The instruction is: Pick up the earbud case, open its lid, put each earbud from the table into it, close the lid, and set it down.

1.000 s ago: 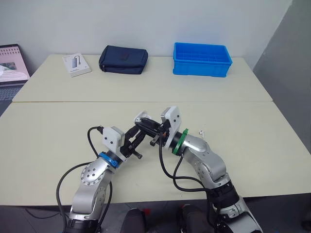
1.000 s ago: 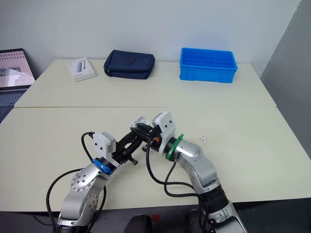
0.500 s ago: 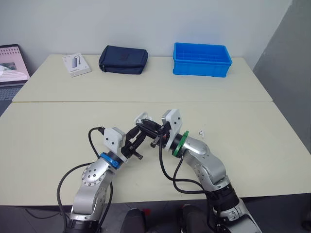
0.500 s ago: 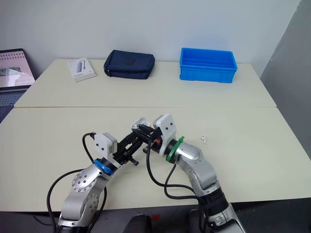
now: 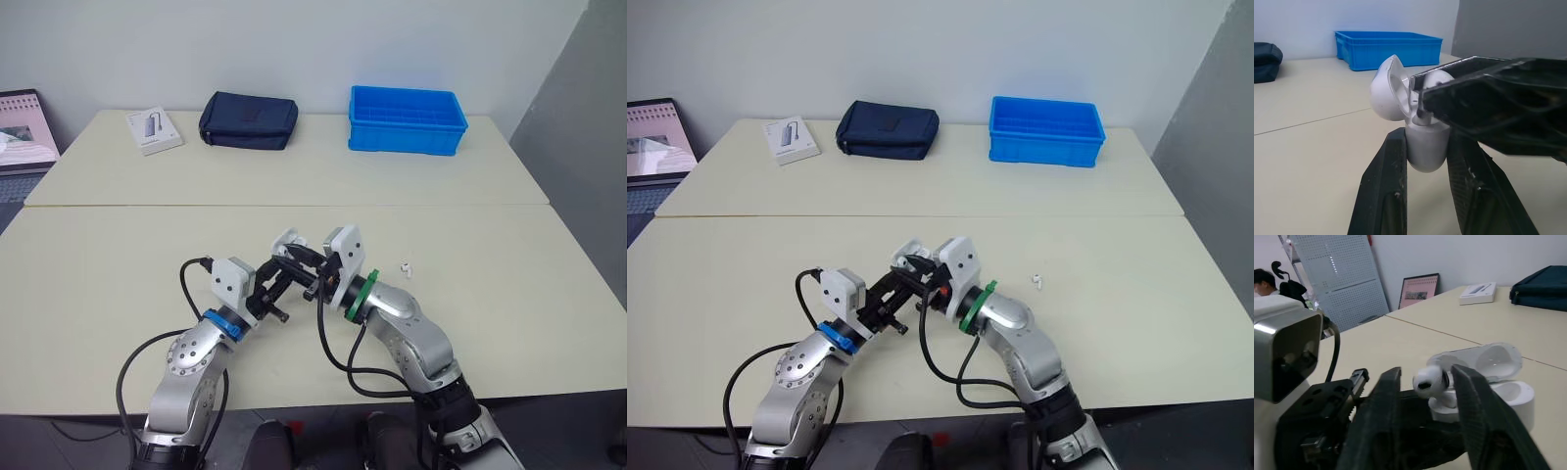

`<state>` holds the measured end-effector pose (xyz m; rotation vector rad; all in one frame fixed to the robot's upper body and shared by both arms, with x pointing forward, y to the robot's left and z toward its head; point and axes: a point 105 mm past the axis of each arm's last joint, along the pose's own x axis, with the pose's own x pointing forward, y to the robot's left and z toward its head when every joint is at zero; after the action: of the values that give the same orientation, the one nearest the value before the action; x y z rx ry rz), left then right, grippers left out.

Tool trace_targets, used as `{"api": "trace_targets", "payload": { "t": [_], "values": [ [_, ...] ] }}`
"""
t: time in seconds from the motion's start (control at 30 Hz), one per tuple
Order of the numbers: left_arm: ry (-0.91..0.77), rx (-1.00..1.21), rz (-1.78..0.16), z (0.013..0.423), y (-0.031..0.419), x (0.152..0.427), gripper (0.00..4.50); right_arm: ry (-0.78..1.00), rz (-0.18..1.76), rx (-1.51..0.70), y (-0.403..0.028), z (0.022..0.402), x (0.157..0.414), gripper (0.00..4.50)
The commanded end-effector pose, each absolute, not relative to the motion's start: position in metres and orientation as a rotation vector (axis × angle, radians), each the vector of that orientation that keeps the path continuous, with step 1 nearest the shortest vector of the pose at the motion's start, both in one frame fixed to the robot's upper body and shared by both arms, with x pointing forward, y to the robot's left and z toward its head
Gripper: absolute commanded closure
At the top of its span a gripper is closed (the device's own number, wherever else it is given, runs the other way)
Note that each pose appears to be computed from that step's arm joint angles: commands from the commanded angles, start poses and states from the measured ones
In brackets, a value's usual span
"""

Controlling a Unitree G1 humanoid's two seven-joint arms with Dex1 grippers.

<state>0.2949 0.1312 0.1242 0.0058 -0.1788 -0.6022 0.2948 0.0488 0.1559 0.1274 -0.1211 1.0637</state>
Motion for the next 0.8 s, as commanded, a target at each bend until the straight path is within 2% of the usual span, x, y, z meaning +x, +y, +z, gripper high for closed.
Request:
{"api": "trace_targets", "payload": {
  "t": [0.03,0.17,0.2,0.53,0.8],
  "values": [
    [-0.307,0.02,-0.644,0.155,0.121,0.288,3.73,-0.144,1.053,0.134,0.05,0.162,0.294,1.64],
    [-0.304,0.019,-0.643,0.154,0.121,0.288,3.73,-0.162,1.038,0.136,0.045,0.166,0.296,0.17],
    [-0.303,0.018,-0.643,0.154,0.122,0.288,3.73,-0.165,1.034,0.137,0.043,0.167,0.296,0.0],
    [-0.294,0.02,-0.635,0.151,0.124,0.29,3.73,-0.226,1.059,0.121,0.023,0.187,0.289,0.0],
    [-0.276,0.007,-0.67,0.149,0.123,0.293,3.73,-0.226,1.085,-0.041,-0.031,0.202,0.283,0.0]
  ]
}}
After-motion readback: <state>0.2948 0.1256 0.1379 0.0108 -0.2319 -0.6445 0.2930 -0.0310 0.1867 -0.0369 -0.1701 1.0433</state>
